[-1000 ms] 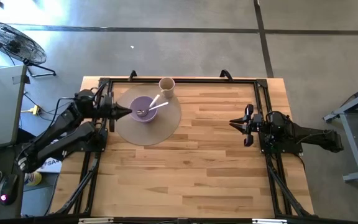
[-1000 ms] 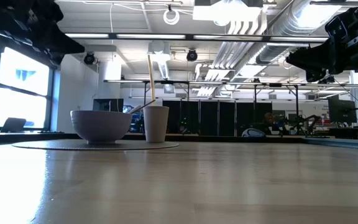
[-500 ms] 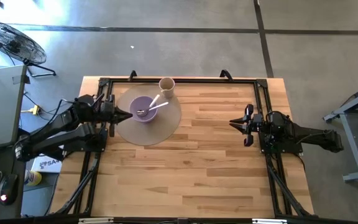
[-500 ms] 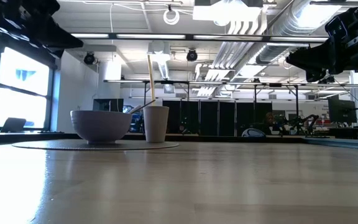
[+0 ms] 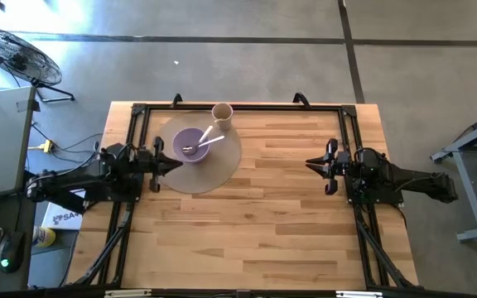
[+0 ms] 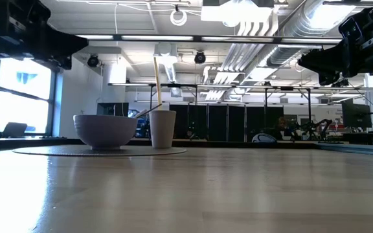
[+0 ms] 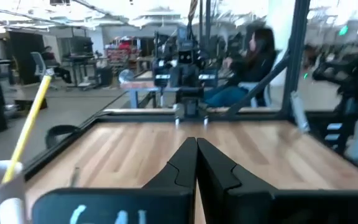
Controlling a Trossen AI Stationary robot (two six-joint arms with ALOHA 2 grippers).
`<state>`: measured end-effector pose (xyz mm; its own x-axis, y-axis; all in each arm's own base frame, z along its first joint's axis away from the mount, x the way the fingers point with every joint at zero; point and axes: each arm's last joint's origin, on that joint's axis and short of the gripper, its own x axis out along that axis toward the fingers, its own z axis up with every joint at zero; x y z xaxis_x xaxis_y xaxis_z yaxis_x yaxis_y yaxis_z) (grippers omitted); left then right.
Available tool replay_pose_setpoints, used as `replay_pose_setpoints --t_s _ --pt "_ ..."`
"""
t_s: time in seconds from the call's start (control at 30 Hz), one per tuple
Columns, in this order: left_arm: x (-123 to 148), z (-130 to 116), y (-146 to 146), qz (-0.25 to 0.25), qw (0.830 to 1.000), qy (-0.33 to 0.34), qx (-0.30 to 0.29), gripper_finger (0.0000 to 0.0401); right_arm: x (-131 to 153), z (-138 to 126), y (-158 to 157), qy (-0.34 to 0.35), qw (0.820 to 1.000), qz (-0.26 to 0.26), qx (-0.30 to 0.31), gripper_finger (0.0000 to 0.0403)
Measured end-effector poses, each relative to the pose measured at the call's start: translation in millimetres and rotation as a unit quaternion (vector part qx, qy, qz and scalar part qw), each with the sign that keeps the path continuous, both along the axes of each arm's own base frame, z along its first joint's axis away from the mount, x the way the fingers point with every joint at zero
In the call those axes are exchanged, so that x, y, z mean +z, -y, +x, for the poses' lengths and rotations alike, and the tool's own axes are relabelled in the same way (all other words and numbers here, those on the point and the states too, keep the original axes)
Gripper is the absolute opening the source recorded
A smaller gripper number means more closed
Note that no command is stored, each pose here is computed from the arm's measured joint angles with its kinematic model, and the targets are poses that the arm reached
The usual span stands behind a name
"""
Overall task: Pick & Place Utensil
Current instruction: Return to Home Position
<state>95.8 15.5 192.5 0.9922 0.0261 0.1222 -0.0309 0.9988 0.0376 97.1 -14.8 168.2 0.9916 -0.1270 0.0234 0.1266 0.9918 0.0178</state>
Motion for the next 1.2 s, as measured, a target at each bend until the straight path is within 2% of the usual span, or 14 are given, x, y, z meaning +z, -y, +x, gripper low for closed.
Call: replay_pose_setpoints --t_s 0.17,0.37,0.53,1.2 --pt "-10.8 -0.9 5.6 -0.010 1.000 0.003 -0.020 0.0000 0.0 0.0 0.0 0.000 1.000 0.000 0.000 0.0053" --pt "-22.2 0.9 10.1 -0.020 0.998 -0.049 -0.021 0.0000 0.0 0.0 0.0 0.000 1.000 0.000 0.000 0.0052" --pt "-22.5 1.2 14.9 0.006 0.998 -0.049 -0.029 0.0000 0.0 0.0 0.0 0.000 1.000 0.000 0.000 0.0051" --pt "-24.0 1.4 16.8 0.006 0.998 -0.053 -0.034 0.0000 -0.1 0.0 0.0 0.000 1.000 0.000 0.000 0.0051"
